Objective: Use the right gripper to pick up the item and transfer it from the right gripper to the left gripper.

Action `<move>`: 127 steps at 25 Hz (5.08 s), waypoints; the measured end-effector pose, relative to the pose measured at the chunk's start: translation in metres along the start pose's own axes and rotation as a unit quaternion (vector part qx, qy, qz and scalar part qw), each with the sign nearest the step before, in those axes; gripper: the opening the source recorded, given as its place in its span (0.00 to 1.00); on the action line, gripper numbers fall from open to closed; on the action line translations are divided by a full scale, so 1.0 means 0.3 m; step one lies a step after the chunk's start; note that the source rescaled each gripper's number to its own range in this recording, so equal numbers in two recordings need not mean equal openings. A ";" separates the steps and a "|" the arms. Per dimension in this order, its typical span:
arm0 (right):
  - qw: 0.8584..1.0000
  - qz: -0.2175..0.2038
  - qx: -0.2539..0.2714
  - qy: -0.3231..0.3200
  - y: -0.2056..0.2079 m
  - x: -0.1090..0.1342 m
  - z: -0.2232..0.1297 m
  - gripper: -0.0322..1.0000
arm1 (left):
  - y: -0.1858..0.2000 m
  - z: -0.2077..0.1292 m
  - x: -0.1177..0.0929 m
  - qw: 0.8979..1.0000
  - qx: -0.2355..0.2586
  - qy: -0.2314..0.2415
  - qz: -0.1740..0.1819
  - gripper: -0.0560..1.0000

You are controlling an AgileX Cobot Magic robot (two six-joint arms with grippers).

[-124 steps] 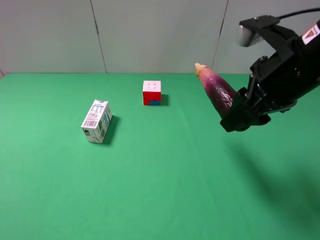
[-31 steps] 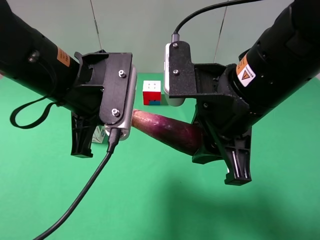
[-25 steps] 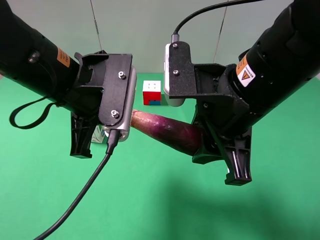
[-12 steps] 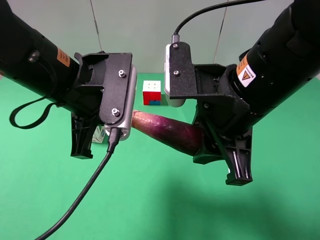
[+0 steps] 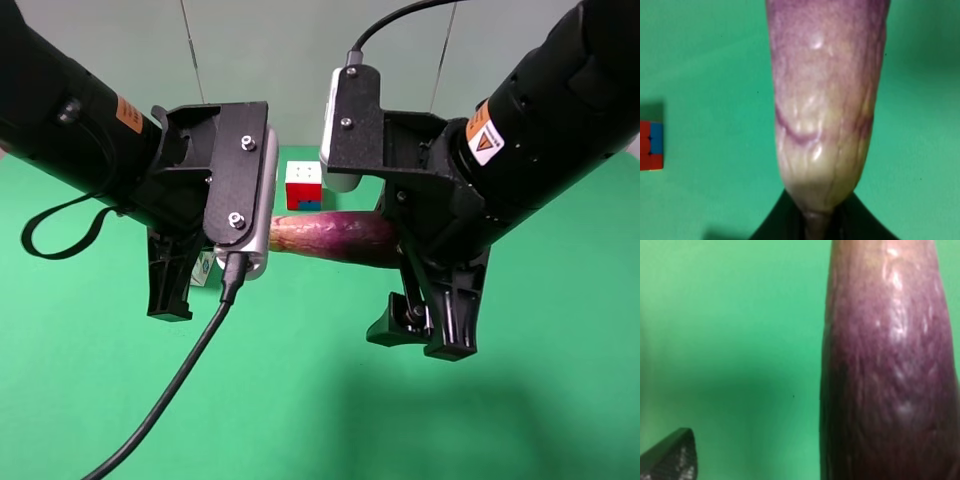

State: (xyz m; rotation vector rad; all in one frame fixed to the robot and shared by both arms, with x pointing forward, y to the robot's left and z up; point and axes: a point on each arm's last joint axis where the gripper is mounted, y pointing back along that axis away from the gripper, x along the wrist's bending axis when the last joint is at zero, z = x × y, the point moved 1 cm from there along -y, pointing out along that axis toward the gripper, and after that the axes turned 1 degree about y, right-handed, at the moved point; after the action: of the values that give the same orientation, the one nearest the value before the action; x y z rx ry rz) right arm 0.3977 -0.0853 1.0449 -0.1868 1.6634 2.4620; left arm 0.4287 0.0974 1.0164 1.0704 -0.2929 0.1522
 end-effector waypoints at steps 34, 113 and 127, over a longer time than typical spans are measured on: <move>0.983 -0.143 -0.031 -0.111 0.311 0.025 -0.126 1.00 | -0.001 0.001 0.000 1.000 -0.001 0.002 -0.001 0.06; 0.780 -0.355 -0.237 -0.458 0.394 0.435 -0.675 1.00 | -0.001 -0.011 0.000 0.978 0.016 0.210 0.003 0.06; 0.744 -0.393 -0.220 -0.493 0.397 0.441 -0.678 1.00 | 0.019 -0.114 0.055 0.914 0.102 0.383 0.089 0.06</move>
State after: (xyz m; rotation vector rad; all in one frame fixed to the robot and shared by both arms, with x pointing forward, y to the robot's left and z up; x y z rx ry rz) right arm 0.2460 -0.3091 1.0514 0.2792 0.3830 1.6704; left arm 0.4483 0.1300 1.0110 1.1066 0.3458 0.7597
